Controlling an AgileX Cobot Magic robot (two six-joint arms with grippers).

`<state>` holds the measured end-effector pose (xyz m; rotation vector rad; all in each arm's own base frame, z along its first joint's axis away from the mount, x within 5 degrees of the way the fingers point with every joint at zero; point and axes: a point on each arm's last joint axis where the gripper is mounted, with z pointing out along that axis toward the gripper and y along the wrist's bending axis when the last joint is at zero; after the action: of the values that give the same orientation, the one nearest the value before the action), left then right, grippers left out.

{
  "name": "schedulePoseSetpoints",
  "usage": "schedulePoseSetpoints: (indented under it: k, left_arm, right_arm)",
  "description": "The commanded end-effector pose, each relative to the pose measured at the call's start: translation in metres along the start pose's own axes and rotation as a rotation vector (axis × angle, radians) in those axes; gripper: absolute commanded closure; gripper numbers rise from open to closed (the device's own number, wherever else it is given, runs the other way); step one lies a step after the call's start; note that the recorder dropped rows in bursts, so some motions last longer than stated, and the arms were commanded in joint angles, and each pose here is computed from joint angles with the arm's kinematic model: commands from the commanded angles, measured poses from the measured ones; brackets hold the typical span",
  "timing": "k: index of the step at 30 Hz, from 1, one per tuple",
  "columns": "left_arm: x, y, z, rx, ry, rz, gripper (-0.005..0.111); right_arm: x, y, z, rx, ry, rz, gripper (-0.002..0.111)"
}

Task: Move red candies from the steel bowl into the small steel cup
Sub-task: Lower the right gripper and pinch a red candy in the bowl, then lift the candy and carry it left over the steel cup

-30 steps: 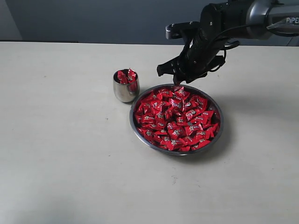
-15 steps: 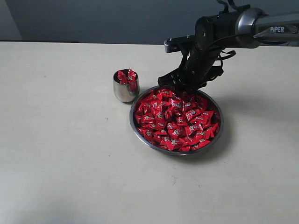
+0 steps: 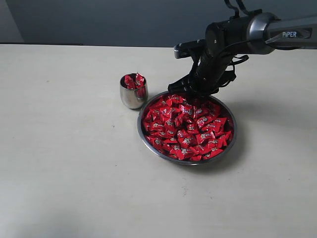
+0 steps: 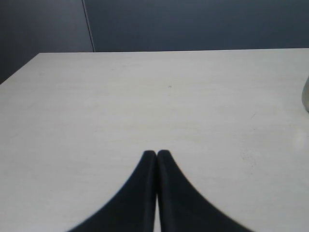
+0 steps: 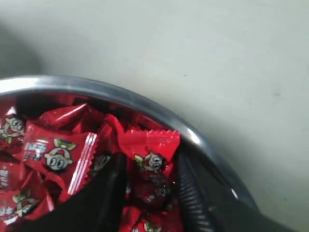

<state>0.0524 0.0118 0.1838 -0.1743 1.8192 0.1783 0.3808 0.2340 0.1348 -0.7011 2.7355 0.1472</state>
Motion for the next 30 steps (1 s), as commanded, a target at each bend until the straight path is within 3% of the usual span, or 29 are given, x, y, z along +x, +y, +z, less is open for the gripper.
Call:
schedulePoseSetpoints:
  k: [1, 10, 12, 14, 15, 30]
  left_arm:
    - [0.0, 0.0, 0.0, 0.006, -0.011, -0.006, 0.106]
    - [0.0, 0.0, 0.0, 0.006, -0.011, -0.006, 0.106]
    - [0.0, 0.0, 0.0, 0.006, -0.011, -0.006, 0.106]
    - [0.0, 0.0, 0.0, 0.006, -0.011, -0.006, 0.106]
    - [0.0, 0.0, 0.0, 0.006, -0.011, -0.006, 0.106]
    - [0.0, 0.0, 0.0, 0.006, -0.011, -0.006, 0.106]
  right_arm:
    - [-0.001, -0.001, 0.004, 0.006, -0.01, -0.014, 0.073]
    - [0.001, -0.001, 0.011, 0.007, 0.01, -0.014, 0.075]
    - [0.001, -0.002, 0.011, 0.011, 0.01, -0.019, 0.088]
    - [0.001, -0.003, 0.011, 0.022, 0.013, -0.032, 0.108]
    - [0.002, -0.003, 0.011, 0.022, 0.017, -0.032, 0.109]
    - [-0.003, -0.002, -0.033, 0.024, 0.0, -0.032, 0.109]
